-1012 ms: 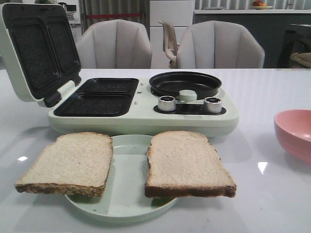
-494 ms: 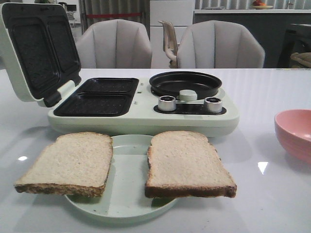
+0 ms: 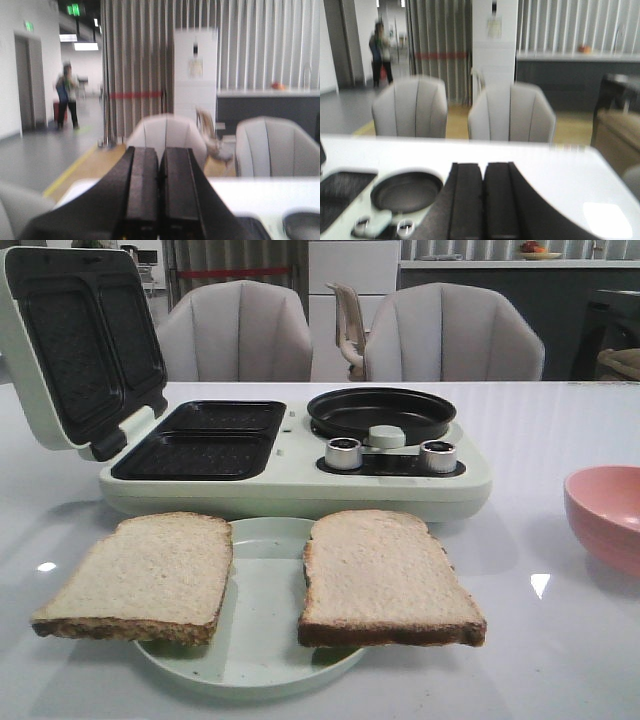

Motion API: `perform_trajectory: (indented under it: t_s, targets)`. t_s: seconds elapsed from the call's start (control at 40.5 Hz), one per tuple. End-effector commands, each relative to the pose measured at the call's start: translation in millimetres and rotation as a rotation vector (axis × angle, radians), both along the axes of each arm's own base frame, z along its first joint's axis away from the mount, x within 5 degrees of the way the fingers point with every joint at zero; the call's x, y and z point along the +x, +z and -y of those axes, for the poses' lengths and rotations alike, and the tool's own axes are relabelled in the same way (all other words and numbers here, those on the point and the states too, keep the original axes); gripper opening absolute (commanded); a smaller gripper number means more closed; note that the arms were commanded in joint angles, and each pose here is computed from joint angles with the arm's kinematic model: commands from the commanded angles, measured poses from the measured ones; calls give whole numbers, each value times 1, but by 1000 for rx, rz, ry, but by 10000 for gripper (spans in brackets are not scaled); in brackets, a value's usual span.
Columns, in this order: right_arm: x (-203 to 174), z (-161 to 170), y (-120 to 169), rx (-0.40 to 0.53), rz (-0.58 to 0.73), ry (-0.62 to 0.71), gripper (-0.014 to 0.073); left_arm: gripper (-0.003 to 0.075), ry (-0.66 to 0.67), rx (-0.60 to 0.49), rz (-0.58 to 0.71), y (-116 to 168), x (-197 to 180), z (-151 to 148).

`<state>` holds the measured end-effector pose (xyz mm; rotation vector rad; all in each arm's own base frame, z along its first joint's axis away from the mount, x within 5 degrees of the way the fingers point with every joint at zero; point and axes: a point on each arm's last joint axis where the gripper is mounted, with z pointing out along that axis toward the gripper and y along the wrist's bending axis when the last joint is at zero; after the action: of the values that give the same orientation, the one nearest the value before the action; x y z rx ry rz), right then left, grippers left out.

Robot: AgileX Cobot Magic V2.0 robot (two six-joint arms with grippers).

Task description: Make breakfast with bread and shrimp

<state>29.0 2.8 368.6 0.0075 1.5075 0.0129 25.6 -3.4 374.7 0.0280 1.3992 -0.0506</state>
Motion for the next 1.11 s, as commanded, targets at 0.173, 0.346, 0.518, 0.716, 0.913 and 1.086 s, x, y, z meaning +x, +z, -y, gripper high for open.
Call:
perform_trajectory:
  t_s: [0.173,0.346,0.518,0.716,0.913,1.086]
  targets:
    - [55,1,-19,11,-385,13,43,101,-23,5,-294,-12,33,2]
    - [82,2,-35,18,-553,18,43,101,-26,8,-419,-36,45,3]
    - [103,3,-48,23,-663,19,43,102,-24,9,-462,-52,50,3]
    - [111,3,-52,25,-687,18,209,343,-9,41,-451,-52,50,1]
    - [111,3,-52,25,-687,18,460,672,-1,56,-455,-52,51,1]
    - [111,3,-53,25,-697,19,465,664,3,75,-501,-56,58,0]
